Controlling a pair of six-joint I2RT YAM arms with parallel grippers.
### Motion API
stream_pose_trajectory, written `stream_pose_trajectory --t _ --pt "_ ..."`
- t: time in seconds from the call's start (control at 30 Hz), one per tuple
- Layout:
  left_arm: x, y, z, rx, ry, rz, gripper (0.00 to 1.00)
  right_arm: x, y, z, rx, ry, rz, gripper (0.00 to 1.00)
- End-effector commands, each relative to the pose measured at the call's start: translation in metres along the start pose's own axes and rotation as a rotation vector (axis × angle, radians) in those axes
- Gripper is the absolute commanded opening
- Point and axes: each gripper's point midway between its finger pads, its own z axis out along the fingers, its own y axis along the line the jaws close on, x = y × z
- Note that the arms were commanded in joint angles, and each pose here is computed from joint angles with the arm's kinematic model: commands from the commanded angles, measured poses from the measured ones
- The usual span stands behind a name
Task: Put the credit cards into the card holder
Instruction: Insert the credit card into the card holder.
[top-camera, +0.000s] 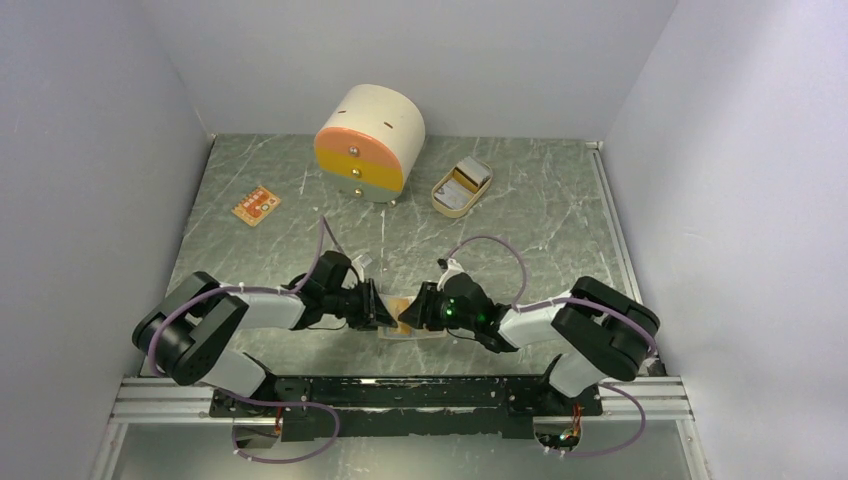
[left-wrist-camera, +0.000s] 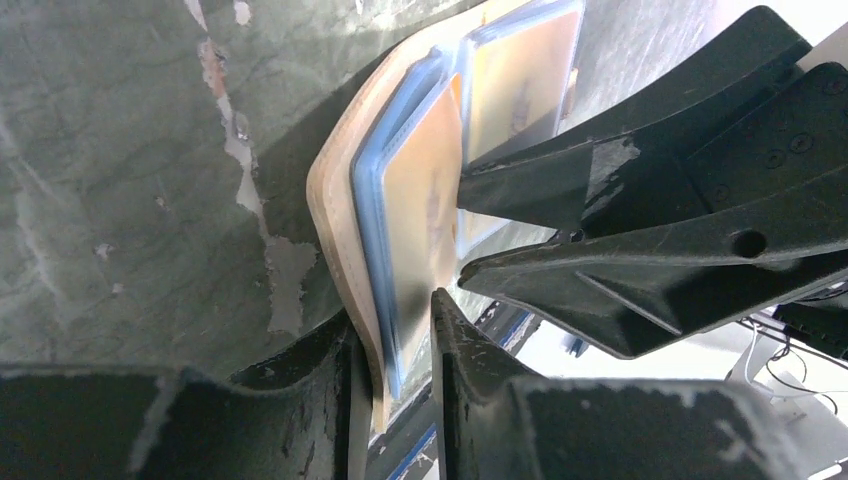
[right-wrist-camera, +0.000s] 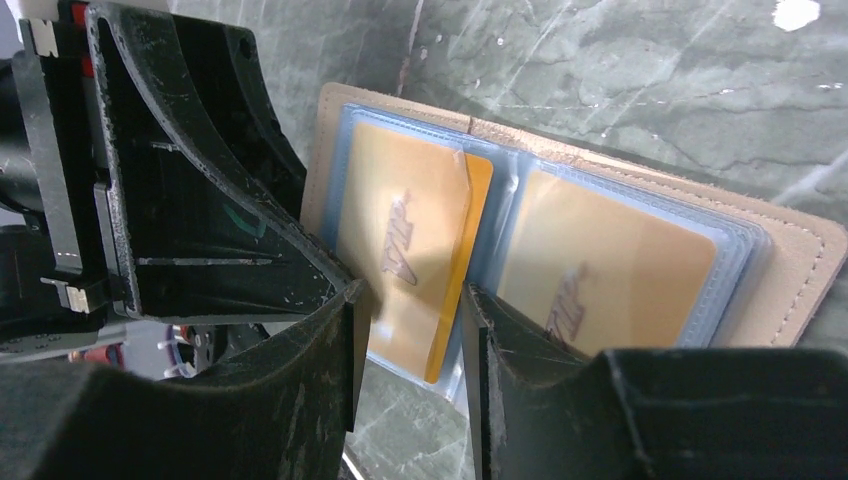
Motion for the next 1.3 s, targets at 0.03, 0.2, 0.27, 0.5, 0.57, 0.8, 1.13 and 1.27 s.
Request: stream_pose_trajectory --t 0.03,0.2,0.27,0.5,0.57,0.8,1.13,1.27 --pt "-0.007 -0.022 0.002 0.064 -0.004 0.046 0.31 0.003 0.012 0.007 -0.070 0.015 -0.029 0.42" --pt "-0.008 -0.019 0.002 0.044 -0.008 0.044 0.24 0.003 0.018 0.008 -0.101 0.018 -0.025 0.42" --pt "-0.008 -0.013 0.002 0.009 -0.011 0.031 0.14 0.003 0.017 0.007 -0.089 0.024 -0.022 0.42" --pt "-0.009 -0.004 -0.007 -0.102 -0.005 0.025 0.09 -0.017 -0.003 -0.014 0.136 -0.028 0.011 0.44" --pt "-0.009 -0.003 -0.011 -0.134 0.003 0.022 0.09 -0.022 -0.006 -0.020 0.180 -0.038 0.011 0.45" --pt "-0.010 0.002 -0.029 -0.245 -0.009 -0.001 0.09 -0.034 -0.008 -0.032 0.374 -0.067 -0.114 0.46" --pt "-0.011 0.005 -0.038 -0.312 -0.008 0.000 0.09 -0.025 -0.013 -0.026 0.459 -0.022 -0.154 0.50" --pt "-0.011 0.005 -0.039 -0.307 -0.023 -0.007 0.09 -0.015 -0.004 -0.028 0.321 -0.092 0.105 0.61"
